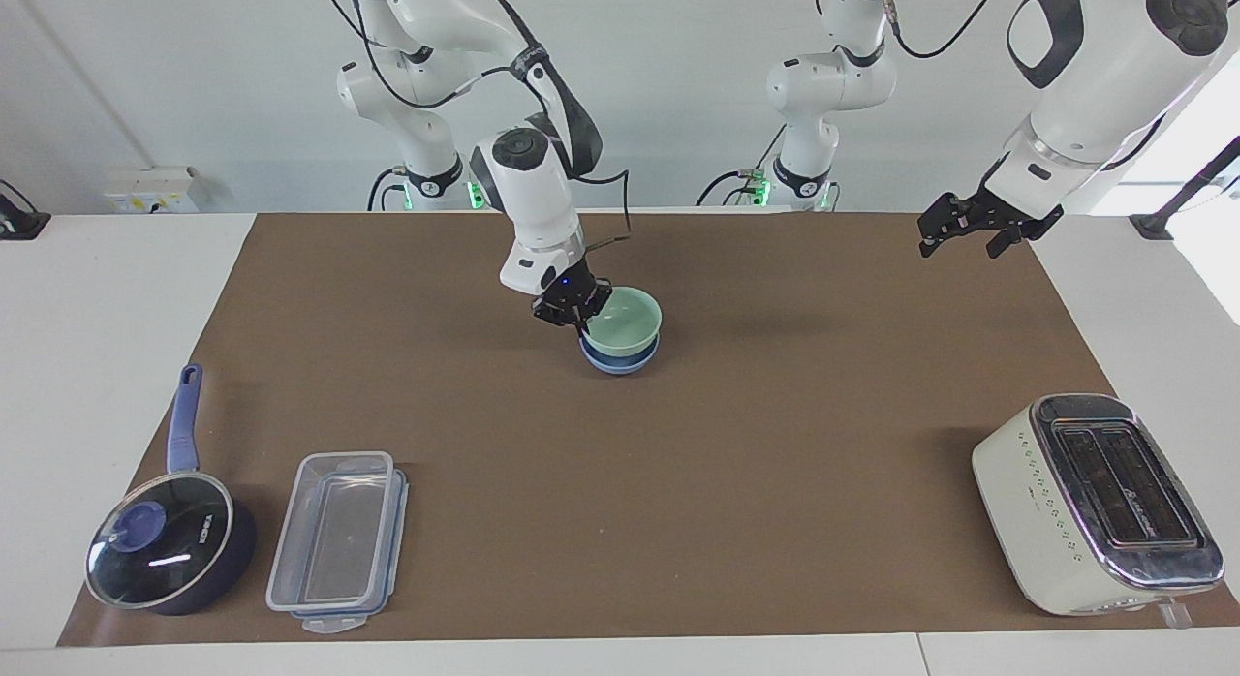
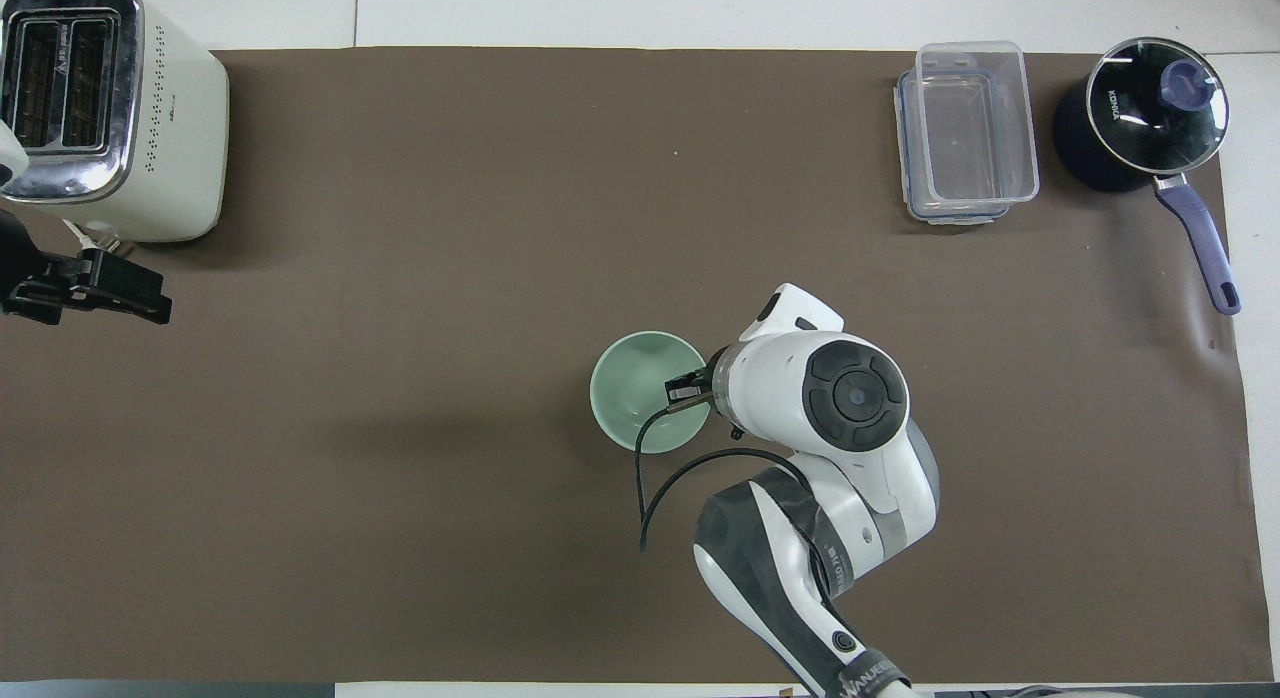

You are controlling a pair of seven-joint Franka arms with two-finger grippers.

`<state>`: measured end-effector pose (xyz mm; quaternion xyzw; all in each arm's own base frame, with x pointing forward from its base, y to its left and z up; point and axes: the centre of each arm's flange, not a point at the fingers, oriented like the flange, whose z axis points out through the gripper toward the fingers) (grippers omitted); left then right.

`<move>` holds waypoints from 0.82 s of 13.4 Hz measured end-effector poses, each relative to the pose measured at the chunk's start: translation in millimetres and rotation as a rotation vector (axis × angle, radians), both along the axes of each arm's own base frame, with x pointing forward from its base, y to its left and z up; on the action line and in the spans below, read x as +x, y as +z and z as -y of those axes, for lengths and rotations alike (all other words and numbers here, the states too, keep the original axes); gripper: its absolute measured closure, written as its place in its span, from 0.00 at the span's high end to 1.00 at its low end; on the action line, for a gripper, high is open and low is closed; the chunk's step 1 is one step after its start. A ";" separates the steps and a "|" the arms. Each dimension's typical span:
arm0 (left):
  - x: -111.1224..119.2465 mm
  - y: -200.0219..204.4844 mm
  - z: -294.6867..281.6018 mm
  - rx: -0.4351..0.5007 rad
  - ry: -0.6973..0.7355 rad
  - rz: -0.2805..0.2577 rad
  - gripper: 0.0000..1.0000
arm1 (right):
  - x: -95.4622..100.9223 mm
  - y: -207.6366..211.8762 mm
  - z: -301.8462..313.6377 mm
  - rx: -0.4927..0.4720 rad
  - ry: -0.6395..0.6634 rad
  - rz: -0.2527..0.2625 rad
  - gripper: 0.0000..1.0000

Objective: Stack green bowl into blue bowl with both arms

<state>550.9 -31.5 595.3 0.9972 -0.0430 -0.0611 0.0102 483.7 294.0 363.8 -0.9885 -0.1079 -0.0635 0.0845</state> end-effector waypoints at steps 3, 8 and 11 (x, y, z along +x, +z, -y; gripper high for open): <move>0.0 -0.2 -0.3 0.003 0.000 0.000 1.00 | 2.3 3.4 0.0 0.006 -0.003 0.012 0.47; -0.6 0.3 -0.3 0.004 -0.001 0.000 1.00 | 22.2 48.2 48.9 0.011 -0.090 0.037 1.00; -0.7 0.3 -0.3 0.004 -0.001 0.001 1.00 | 33.6 89.6 119.4 0.003 -0.210 0.045 1.00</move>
